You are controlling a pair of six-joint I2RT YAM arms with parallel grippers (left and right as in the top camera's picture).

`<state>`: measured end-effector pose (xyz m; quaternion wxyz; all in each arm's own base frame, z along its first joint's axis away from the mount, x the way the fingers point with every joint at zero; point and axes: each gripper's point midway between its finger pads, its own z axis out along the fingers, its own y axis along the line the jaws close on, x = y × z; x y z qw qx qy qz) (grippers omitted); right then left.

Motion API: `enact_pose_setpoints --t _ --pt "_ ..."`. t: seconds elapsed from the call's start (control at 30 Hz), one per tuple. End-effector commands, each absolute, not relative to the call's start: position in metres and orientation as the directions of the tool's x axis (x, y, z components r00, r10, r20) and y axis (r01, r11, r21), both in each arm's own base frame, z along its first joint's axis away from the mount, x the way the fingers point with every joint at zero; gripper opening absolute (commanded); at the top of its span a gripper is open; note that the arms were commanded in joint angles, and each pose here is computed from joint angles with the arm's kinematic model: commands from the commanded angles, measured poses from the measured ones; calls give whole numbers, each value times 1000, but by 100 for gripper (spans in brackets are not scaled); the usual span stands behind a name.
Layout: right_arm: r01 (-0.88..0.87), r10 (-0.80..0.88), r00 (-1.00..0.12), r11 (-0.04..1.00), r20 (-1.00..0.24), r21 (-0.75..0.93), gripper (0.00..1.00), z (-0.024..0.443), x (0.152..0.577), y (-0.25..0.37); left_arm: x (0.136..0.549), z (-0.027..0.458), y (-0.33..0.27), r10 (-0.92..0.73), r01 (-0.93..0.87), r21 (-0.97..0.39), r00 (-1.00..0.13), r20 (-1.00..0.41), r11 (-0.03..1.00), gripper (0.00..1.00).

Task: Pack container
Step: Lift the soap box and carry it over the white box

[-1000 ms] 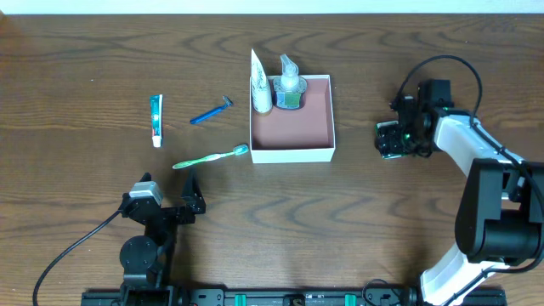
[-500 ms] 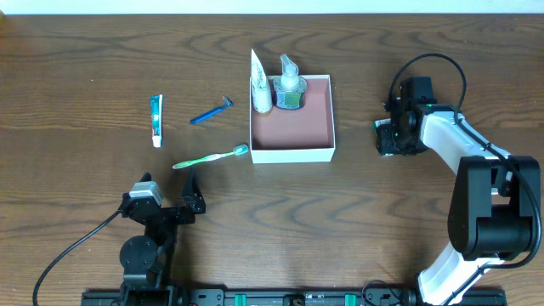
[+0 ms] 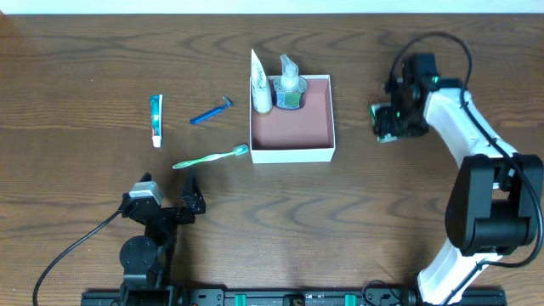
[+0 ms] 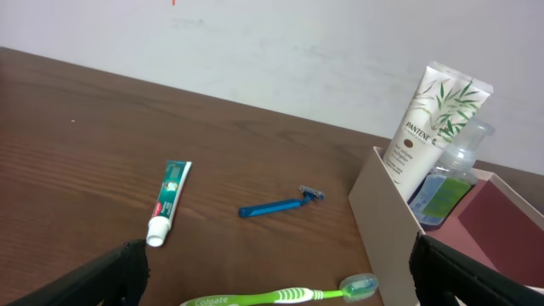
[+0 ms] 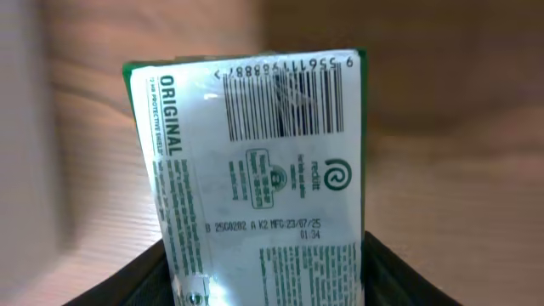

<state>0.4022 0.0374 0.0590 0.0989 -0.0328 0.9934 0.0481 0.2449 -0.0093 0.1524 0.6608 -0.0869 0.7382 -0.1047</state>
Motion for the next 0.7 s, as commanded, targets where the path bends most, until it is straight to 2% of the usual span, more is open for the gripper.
enact_pose_setpoints --t 0.0,0.2,0.47,0.67 --pt "-138 -93 -955 980 -283 145 37 103 419 74 244 137 -10 -264 2 -268 -157 -952 964 98" --pt "-112 -31 -930 973 -365 203 37 149 432 125 244 137 -10 -264 2 -267 -157 -952 964 98" --pt "-71 56 -915 953 -400 296 36 159 434 184 244 137 -10 -264 2 -268 -157 -952 964 98" --pt "-6 109 -901 964 -419 265 36 157 434 196 244 137 -10 -264 2 -268 -157 -952 964 98"
